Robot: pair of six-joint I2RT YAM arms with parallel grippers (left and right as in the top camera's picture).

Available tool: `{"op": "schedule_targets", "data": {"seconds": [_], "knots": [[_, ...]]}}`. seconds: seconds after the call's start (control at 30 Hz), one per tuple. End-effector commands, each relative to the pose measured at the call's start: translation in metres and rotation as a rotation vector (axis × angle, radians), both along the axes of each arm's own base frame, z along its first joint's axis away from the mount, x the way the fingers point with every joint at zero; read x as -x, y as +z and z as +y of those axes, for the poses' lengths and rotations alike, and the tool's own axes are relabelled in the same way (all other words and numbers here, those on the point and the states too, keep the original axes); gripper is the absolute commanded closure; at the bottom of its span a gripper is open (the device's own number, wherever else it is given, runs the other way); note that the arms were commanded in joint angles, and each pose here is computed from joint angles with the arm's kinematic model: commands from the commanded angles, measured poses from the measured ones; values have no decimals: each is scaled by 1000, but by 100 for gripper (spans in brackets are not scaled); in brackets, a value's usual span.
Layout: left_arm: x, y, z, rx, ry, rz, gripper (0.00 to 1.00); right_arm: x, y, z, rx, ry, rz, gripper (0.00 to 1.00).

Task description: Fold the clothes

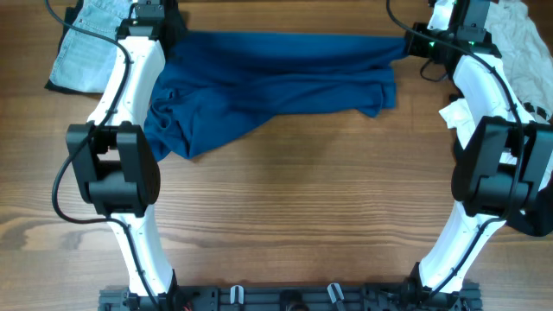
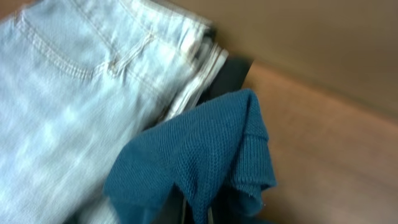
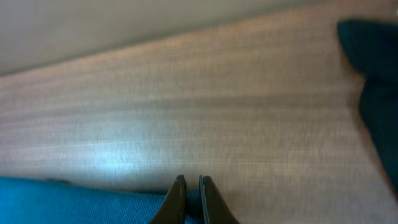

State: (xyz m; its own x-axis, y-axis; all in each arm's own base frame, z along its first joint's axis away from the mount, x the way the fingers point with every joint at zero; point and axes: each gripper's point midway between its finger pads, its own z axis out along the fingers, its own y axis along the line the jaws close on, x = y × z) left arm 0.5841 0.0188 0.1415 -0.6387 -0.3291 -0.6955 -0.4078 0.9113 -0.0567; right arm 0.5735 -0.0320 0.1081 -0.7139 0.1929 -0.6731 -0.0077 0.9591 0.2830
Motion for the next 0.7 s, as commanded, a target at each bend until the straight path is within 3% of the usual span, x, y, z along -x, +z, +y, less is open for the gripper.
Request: {"op": "schedule_targets", "data": {"seconds": [0.0,0.17,0.2,0.27,0.33,0.37,0.43,0.47,0.5,0.67], "knots": [[34,-33,18,-12,38,141,96,10,-19,0,13,6,69,96],[62,-74,20,-17,39,257,96,32,-48,4,0,11,164,95],[66,-80,20,-18,40,273,93,37,-54,4,2,17,183,89],[74,-90,21,-19,41,302,77,49,-68,6,3,26,221,56],[80,-94,21,-20,40,323,69,60,-80,8,8,43,263,30],[81,-95,21,-20,40,329,66,64,-83,8,7,46,278,24],[82,-95,21,-21,40,334,40,67,-84,11,9,75,282,12],[82,-95,21,-21,40,333,27,67,-83,12,2,81,279,10],[80,-95,21,-20,40,327,0,67,-82,14,-4,103,272,9],[66,-50,20,-32,18,257,0,70,-76,35,-89,197,251,9]]}}
